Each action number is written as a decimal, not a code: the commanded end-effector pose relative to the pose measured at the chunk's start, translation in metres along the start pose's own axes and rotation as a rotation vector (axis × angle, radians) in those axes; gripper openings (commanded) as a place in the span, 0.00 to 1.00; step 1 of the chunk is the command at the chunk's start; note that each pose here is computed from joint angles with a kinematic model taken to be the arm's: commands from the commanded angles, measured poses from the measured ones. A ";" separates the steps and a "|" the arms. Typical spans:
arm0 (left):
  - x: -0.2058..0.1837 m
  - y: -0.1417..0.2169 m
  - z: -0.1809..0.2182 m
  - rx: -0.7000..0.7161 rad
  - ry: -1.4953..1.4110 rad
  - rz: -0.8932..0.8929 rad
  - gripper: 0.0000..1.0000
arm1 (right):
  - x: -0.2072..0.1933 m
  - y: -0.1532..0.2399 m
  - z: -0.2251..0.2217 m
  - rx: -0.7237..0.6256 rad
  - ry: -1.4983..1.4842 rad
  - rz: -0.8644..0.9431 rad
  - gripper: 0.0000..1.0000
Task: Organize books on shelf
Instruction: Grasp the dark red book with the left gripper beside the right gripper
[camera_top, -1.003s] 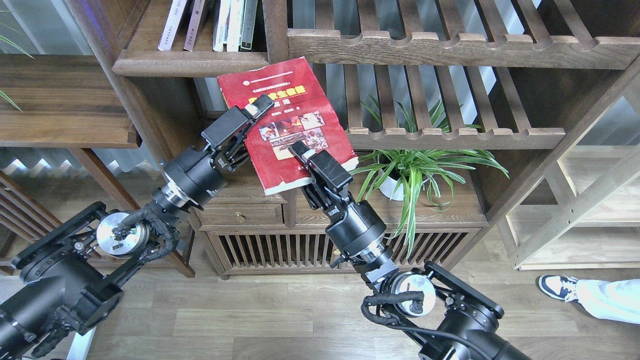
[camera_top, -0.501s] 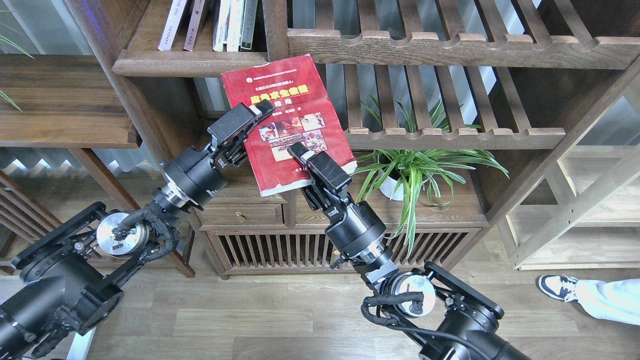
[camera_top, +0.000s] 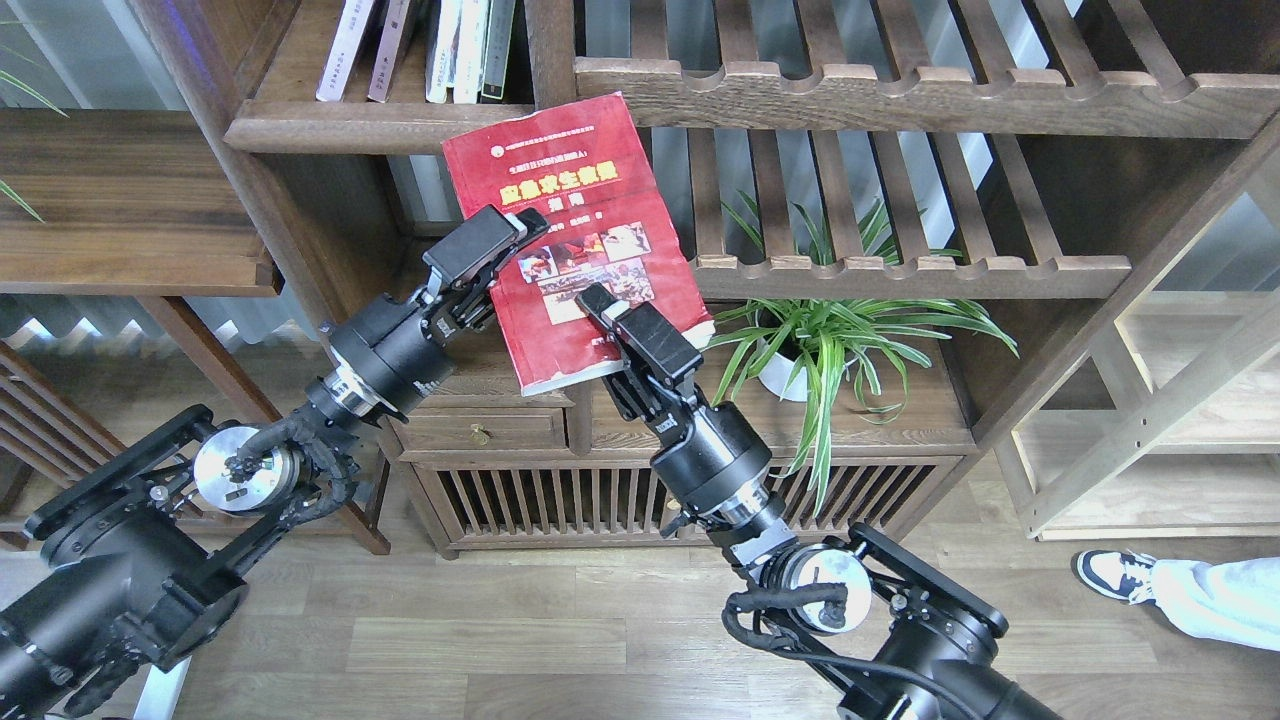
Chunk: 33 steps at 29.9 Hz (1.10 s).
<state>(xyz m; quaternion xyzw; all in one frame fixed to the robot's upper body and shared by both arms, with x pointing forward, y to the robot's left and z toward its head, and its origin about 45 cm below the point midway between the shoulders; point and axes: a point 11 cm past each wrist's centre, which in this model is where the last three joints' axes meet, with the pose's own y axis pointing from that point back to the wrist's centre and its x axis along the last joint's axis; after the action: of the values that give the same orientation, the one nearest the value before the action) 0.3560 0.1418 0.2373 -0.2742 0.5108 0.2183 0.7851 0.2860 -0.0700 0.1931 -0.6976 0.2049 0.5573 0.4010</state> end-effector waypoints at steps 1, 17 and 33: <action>0.000 0.000 0.000 0.001 0.000 -0.001 0.03 | 0.000 0.000 0.000 0.001 -0.001 0.001 0.05; 0.000 0.000 0.000 -0.001 0.000 0.000 0.02 | 0.000 0.000 -0.003 0.013 0.001 -0.001 0.49; -0.002 0.000 0.006 -0.014 -0.008 -0.005 0.02 | -0.001 -0.001 -0.009 0.028 0.013 -0.005 0.84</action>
<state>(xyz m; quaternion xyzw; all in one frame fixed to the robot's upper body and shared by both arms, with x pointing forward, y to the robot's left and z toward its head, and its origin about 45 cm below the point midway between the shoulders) 0.3579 0.1441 0.2392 -0.2774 0.5084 0.2202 0.7849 0.2900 -0.0753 0.1938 -0.6956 0.2121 0.5519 0.4081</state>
